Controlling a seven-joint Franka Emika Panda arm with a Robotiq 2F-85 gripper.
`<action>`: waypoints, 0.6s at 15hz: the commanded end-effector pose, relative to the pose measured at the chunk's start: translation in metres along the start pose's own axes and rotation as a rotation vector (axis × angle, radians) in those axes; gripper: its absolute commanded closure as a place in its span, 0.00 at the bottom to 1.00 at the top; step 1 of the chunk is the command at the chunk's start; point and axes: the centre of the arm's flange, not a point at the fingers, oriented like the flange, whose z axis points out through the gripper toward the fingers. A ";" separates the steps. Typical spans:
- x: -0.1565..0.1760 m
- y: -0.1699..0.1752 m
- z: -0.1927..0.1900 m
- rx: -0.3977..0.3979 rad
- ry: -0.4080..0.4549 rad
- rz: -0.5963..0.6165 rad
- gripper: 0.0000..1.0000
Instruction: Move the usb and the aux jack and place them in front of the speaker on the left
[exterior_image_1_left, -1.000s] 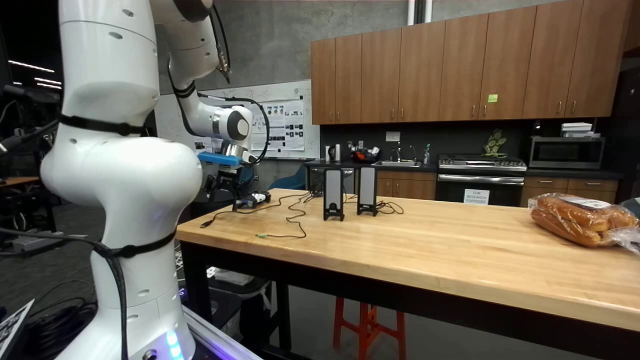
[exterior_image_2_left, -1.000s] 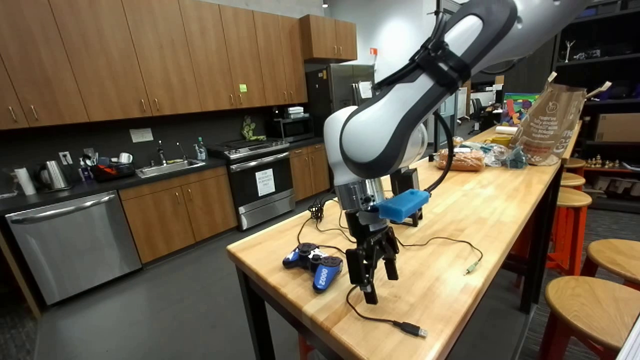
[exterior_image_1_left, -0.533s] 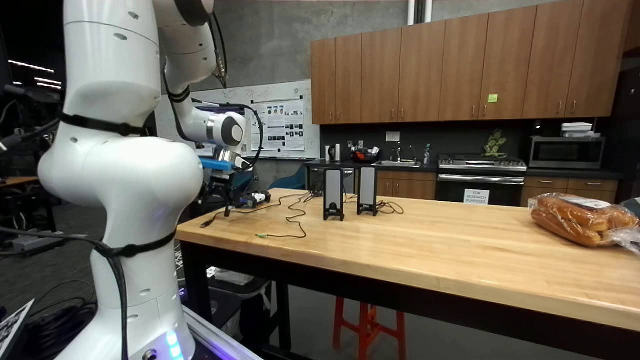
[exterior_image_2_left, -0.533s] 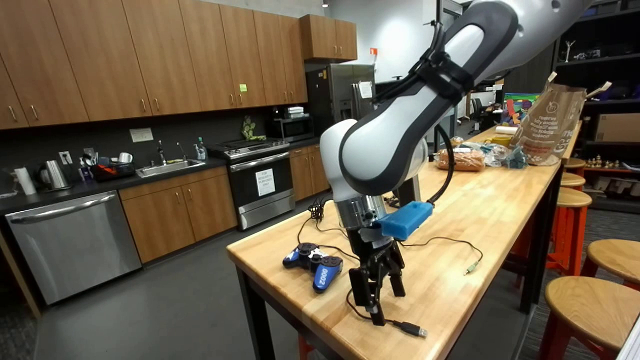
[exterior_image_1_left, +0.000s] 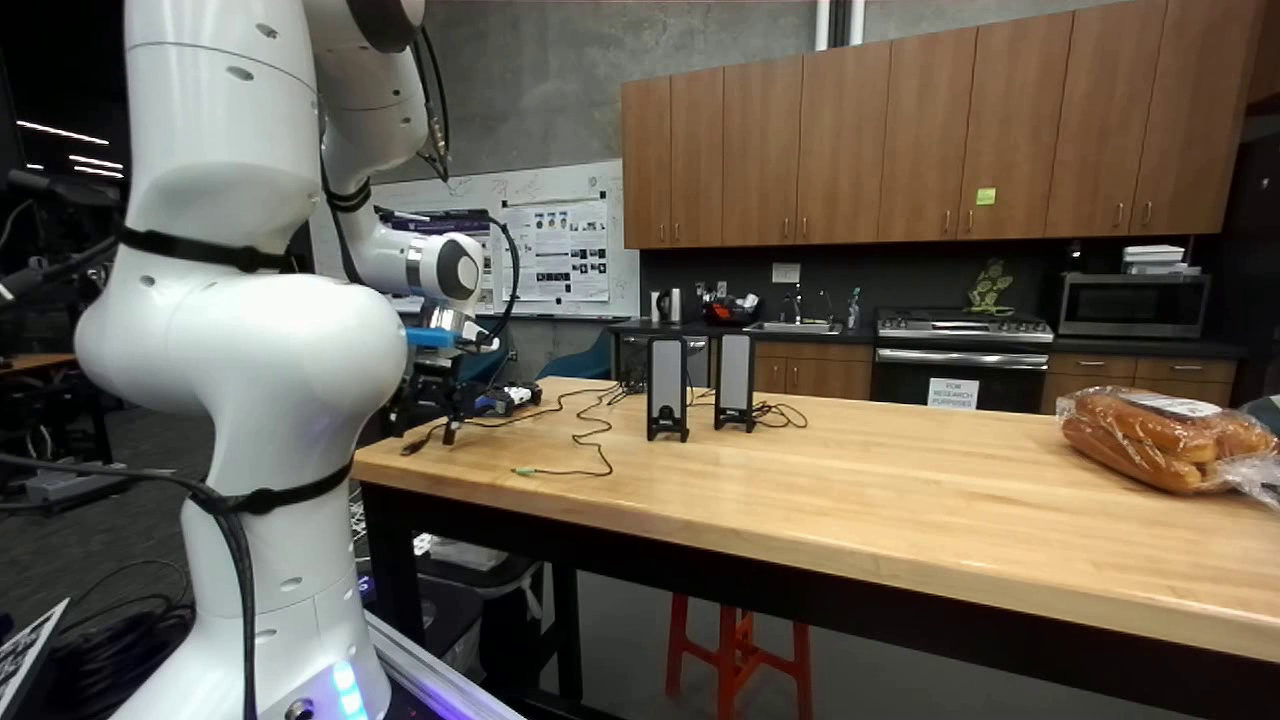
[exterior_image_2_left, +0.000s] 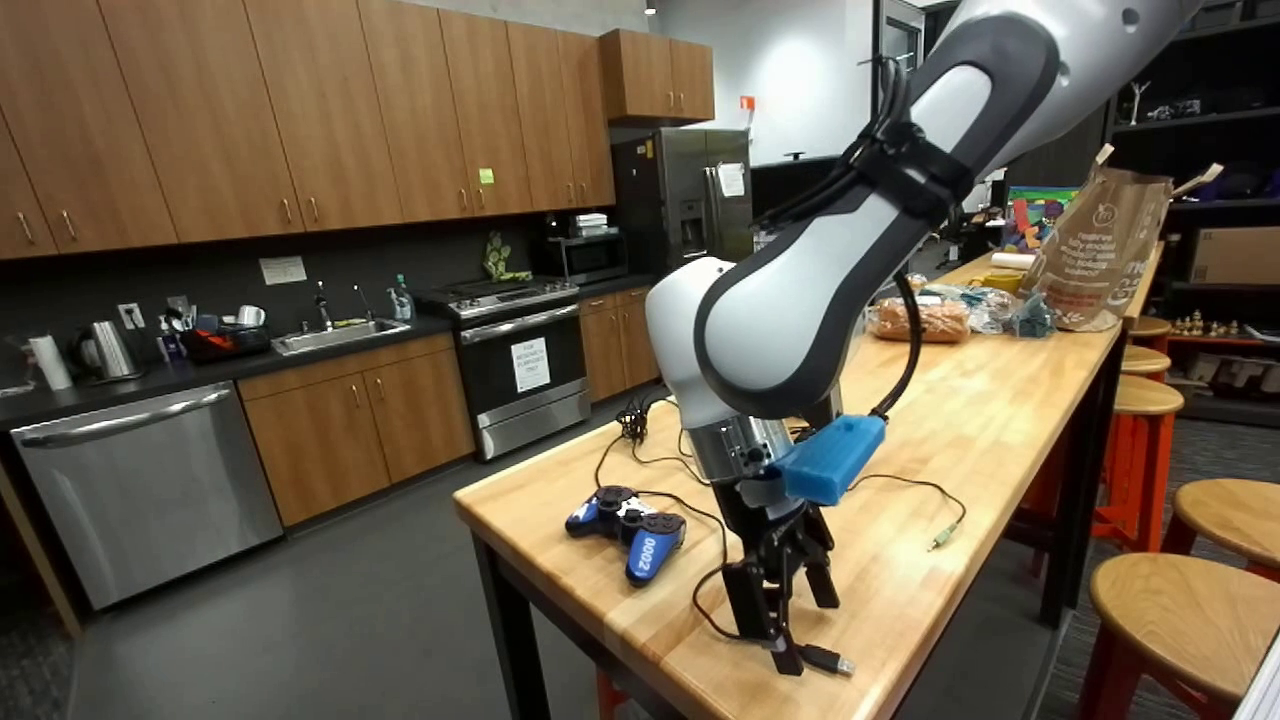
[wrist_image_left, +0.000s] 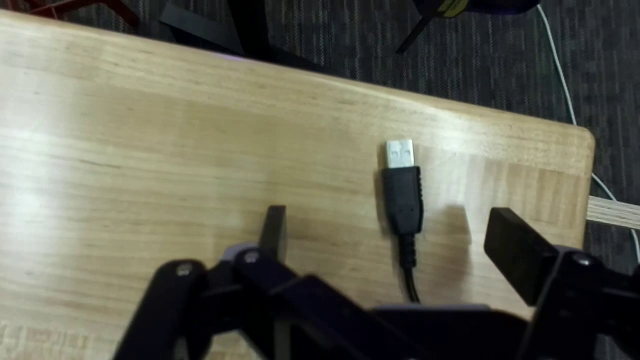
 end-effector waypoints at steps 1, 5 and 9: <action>-0.012 -0.008 0.003 -0.031 -0.014 0.003 0.00; -0.015 -0.016 0.005 -0.044 -0.024 -0.013 0.32; -0.018 -0.015 0.000 -0.062 -0.022 -0.013 0.62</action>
